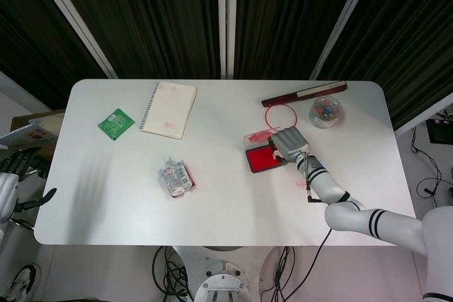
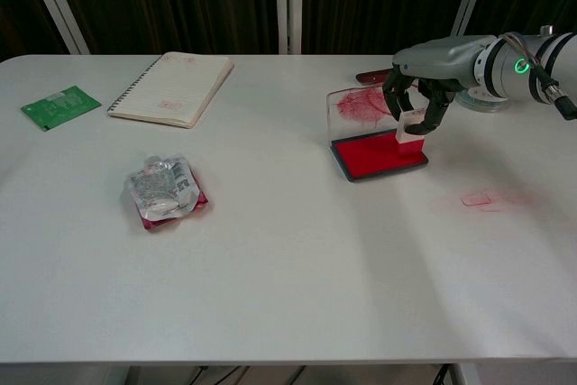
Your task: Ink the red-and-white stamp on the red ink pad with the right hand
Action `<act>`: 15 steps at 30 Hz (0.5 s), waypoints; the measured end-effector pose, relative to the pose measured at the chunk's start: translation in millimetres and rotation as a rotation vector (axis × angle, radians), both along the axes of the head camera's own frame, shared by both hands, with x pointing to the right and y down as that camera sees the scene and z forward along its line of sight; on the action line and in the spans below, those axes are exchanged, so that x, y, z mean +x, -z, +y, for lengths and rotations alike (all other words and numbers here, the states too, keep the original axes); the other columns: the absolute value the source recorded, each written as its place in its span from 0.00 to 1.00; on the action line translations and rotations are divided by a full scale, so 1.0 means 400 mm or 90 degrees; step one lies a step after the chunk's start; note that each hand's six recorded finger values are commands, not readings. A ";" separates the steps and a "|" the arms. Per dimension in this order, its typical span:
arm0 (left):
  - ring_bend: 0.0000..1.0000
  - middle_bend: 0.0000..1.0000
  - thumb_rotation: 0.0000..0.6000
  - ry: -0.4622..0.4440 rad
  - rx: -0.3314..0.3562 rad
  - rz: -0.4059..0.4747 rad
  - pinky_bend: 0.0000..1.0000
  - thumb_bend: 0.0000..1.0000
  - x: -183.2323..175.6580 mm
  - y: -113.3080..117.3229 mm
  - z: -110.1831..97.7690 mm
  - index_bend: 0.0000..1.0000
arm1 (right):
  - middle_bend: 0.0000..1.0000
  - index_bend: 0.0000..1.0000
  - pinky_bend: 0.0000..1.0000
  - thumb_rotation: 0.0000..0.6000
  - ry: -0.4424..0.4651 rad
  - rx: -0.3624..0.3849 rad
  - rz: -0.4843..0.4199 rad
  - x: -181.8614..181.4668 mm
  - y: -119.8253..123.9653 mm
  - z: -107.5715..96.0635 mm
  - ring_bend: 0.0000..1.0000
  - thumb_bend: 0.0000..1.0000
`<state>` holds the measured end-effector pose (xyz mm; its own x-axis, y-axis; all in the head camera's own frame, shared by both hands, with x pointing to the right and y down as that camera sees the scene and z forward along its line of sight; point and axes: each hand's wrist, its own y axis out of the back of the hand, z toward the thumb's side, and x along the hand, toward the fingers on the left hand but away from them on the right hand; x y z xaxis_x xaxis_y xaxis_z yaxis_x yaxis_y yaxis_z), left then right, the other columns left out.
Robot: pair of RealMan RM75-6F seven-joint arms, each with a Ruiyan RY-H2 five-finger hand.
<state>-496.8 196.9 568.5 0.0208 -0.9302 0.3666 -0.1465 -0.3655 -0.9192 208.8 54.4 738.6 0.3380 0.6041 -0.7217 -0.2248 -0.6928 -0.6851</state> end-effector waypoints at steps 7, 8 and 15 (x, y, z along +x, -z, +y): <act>0.13 0.13 0.75 0.000 0.001 0.000 0.22 0.20 0.000 0.002 0.001 0.10 | 0.55 0.63 0.99 1.00 -0.004 -0.006 -0.009 -0.012 -0.011 0.007 0.82 0.31; 0.13 0.13 0.75 0.000 0.001 0.000 0.22 0.20 0.000 0.001 0.001 0.10 | 0.55 0.63 0.99 1.00 -0.005 -0.007 -0.010 -0.014 -0.013 0.008 0.82 0.31; 0.13 0.13 0.75 0.001 0.000 -0.001 0.22 0.20 -0.001 0.000 0.001 0.10 | 0.55 0.63 0.99 1.00 -0.013 -0.009 -0.011 -0.013 -0.031 0.011 0.82 0.31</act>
<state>-497.3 197.1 568.3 0.0193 -0.9301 0.3667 -0.1454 -0.3655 -0.9194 203.7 58.7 750.8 0.3380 0.6005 -0.7247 -0.1985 -0.7072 -0.6786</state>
